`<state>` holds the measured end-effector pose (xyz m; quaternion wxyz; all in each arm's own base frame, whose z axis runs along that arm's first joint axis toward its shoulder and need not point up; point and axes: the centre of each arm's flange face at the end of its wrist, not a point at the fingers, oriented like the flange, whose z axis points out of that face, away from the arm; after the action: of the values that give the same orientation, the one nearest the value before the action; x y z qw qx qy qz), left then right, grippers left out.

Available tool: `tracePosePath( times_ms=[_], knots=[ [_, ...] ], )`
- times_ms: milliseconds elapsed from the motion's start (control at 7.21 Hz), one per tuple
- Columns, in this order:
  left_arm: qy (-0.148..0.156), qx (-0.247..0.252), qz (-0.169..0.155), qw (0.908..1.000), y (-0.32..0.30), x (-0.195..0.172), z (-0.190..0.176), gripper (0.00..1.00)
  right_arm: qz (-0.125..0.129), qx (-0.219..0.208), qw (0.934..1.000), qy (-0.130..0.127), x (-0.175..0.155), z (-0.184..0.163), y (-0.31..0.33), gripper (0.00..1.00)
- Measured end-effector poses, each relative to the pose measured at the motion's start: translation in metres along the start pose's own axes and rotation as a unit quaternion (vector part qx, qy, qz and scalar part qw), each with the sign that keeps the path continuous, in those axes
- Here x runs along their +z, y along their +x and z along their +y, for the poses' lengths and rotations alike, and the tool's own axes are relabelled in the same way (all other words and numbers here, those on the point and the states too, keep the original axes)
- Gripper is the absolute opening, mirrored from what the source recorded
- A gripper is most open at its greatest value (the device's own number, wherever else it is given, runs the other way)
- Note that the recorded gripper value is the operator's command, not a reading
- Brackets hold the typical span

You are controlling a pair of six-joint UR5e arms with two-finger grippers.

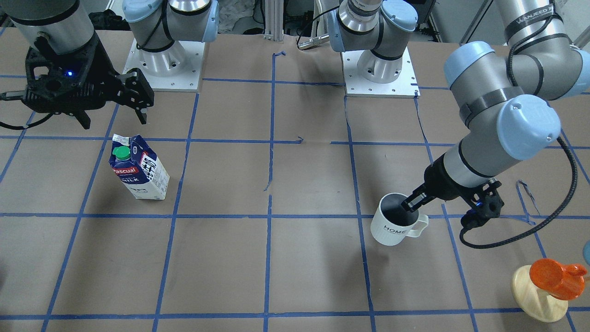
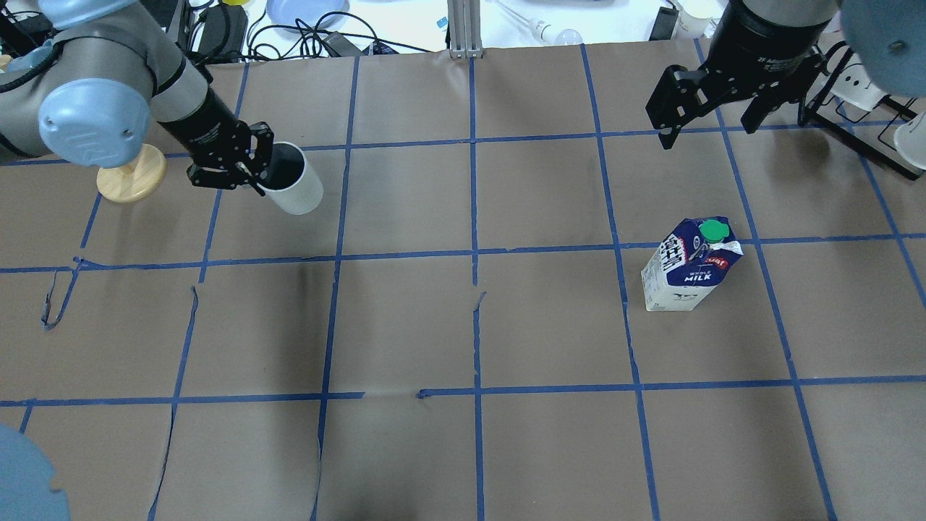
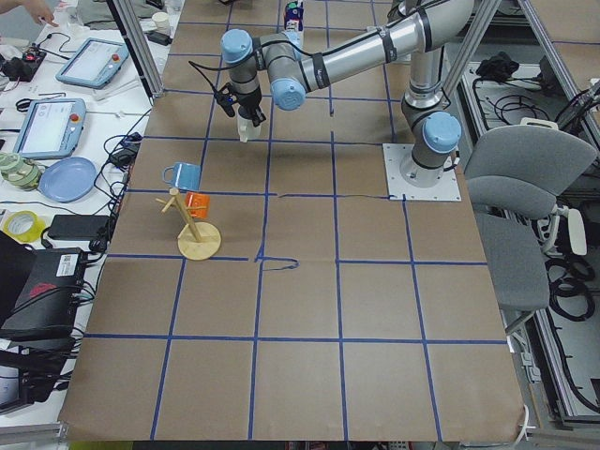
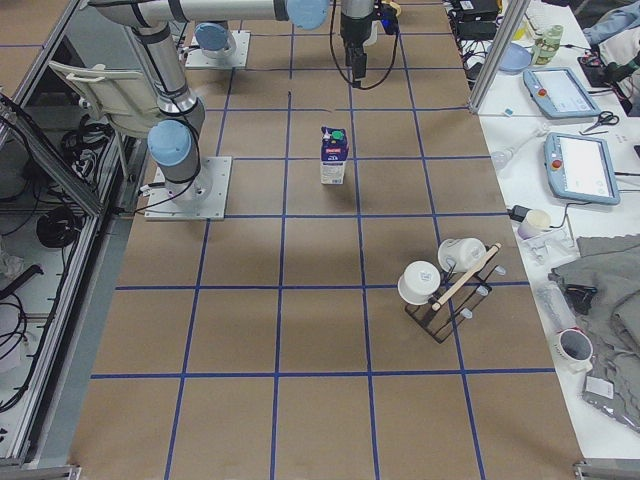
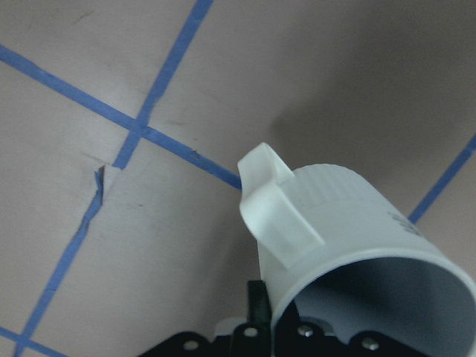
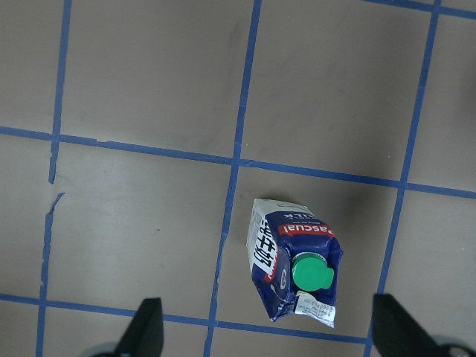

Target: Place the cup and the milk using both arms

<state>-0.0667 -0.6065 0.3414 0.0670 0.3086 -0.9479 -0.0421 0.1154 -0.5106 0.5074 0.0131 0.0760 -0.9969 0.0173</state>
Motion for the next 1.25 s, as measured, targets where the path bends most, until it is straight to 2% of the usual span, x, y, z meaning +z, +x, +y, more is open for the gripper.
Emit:
tracePosePath(
  times_ms=[694,1249],
  knots=[
    [-0.019,-0.053,-0.010,0.9984,0.117,0.064,0.069,0.00,0.001,0.000,1.0000,-0.001,0.000,0.000,0.000,1.00],
    [-0.024,-0.069,0.003,0.9973,0.171,0.112,0.114,0.00,0.000,0.000,1.0000,0.000,0.000,0.000,0.000,1.00]
  ],
)
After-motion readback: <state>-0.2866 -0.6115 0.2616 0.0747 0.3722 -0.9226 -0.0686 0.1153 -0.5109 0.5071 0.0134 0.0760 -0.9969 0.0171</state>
